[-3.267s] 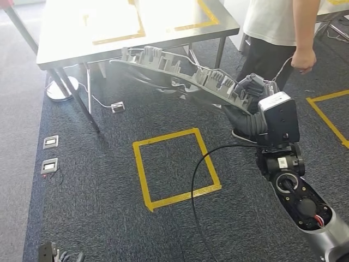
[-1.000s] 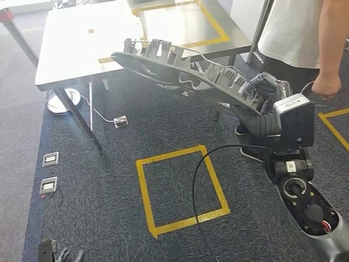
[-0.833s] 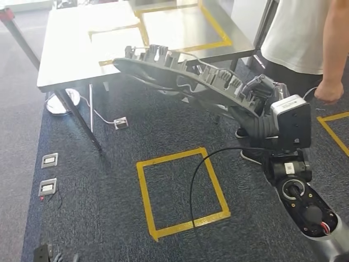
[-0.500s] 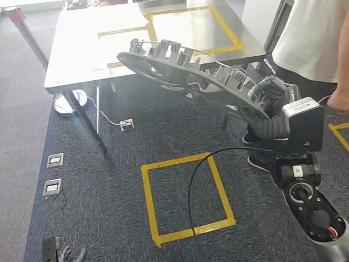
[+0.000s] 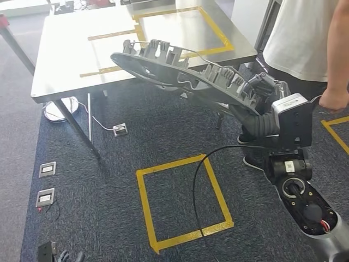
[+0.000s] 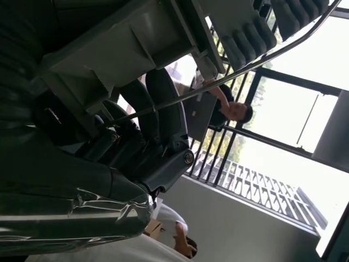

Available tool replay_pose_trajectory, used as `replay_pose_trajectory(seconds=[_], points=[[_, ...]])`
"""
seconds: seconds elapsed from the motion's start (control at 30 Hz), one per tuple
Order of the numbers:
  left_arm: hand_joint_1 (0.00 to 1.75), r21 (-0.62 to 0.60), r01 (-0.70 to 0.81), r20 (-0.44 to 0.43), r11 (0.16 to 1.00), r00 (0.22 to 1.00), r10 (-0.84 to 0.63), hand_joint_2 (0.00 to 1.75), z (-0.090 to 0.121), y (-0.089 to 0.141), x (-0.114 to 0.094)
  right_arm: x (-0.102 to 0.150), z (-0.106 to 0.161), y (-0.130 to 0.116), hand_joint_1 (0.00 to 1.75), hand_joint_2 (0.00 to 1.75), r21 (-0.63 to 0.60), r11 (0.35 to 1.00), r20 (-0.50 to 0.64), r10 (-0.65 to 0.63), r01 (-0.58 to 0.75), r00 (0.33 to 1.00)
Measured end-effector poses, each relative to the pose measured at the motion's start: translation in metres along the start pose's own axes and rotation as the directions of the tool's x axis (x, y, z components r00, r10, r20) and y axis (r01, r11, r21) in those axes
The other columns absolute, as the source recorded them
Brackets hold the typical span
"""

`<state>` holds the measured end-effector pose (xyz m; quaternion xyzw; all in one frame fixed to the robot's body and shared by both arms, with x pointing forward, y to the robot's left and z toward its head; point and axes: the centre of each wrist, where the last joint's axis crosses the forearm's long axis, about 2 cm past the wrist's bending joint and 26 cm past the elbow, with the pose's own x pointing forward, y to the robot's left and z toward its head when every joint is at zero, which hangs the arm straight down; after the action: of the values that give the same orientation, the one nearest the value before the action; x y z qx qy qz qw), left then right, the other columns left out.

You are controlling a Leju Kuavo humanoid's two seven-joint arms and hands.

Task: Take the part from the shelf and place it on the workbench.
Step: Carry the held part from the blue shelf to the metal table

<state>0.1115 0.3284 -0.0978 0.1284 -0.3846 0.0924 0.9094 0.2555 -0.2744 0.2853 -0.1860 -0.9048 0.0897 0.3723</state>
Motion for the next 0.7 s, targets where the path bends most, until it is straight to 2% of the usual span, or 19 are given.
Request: replay_pose_trajectory(seconds=[0.53,0.6,0.7], points=[[0.00,-0.002,-0.001,0.000,1.000,1.000,0.001,1.75,0.000,-0.001,0.000,0.000,0.000,0.000,1.75,1.75,-0.002,1.000,0.005,-0.002,0.002,1.000],[0.00,-0.006,-0.001,0.003,1.000,1.000,0.001,1.75,0.000,-0.001,0.001,0.003,-0.009,0.000,1.75,1.75,-0.014,1.000,0.044,-0.012,0.012,0.999],[0.00,-0.016,-0.004,0.012,1.000,1.000,0.004,1.75,-0.003,-0.002,0.005,0.012,-0.035,0.000,1.75,1.75,-0.045,0.999,0.134,-0.020,0.026,0.991]])
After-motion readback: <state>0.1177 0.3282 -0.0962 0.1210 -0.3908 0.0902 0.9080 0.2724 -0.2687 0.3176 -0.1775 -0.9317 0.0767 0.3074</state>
